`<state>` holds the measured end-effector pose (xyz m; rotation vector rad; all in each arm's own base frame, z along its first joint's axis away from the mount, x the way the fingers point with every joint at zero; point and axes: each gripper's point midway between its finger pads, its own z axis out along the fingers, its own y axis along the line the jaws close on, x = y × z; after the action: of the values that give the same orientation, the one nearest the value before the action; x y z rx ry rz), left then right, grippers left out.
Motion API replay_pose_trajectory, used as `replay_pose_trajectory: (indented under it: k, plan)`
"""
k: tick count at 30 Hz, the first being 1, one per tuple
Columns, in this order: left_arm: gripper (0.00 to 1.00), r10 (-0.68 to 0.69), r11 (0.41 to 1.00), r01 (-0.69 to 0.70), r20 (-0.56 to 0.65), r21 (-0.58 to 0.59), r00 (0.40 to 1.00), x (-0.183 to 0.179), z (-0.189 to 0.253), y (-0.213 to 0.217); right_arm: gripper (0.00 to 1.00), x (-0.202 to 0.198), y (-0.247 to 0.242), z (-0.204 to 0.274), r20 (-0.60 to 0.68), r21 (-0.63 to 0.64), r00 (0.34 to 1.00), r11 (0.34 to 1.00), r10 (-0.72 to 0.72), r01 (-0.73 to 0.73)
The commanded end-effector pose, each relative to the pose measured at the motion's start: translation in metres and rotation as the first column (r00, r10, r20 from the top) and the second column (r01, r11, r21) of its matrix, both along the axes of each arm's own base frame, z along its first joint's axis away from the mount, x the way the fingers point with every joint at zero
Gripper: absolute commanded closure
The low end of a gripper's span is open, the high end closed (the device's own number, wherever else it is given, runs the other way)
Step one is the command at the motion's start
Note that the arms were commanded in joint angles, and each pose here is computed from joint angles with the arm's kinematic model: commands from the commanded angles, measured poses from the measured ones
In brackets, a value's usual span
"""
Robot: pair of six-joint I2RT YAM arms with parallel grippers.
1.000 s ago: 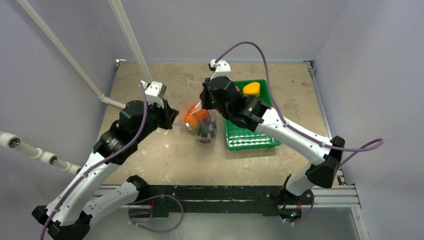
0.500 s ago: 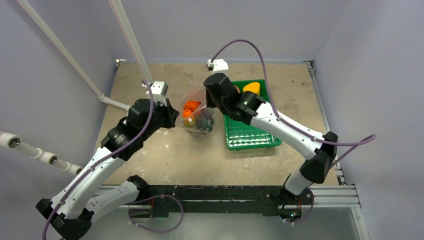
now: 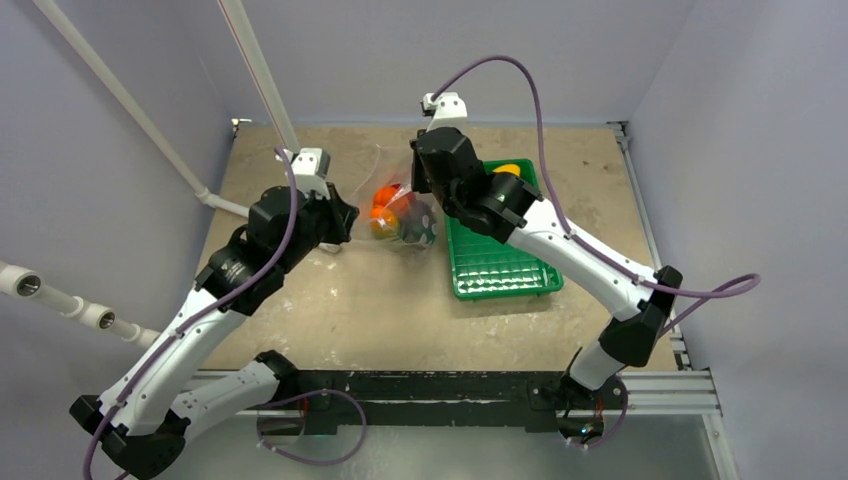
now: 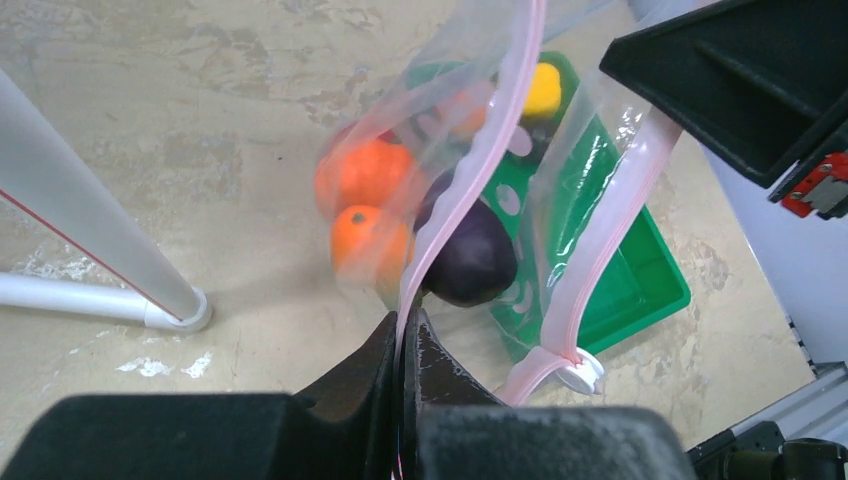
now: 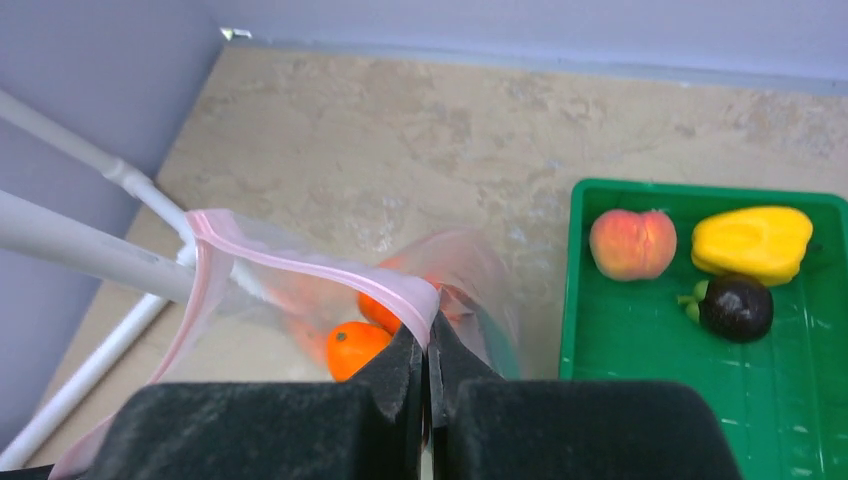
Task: Place the food in the zip-top bag and seal the zipper
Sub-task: Adjust the zipper food storage bag at the center of the board.
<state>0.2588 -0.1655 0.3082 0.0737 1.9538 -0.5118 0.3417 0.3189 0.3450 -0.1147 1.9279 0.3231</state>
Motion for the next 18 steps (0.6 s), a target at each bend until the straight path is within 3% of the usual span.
replay_pose_trajectory:
  k: [1,6,14,18]
  plan:
    - [1.0,0.027,1.0,-0.027,0.039,-0.007,0.999,0.001,0.01,0.006,1.0,0.001,-0.005,0.02,0.055,0.049,0.998,0.999,-0.003,0.0]
    - [1.0,0.023,1.0,-0.023,-0.013,0.004,1.0,0.0,-0.027,0.004,1.0,0.0,0.003,-0.041,-0.053,-0.009,0.998,1.0,0.013,-0.014]
    - [1.0,-0.004,1.0,0.004,0.023,0.017,1.0,0.005,-0.015,-0.001,1.0,0.001,0.007,-0.038,-0.052,-0.001,0.998,1.0,0.019,-0.019]
    - [1.0,-0.013,1.0,0.012,0.038,0.027,0.999,0.005,-0.016,-0.001,0.8,0.0,0.007,-0.036,-0.048,0.009,0.999,1.0,0.025,-0.024]
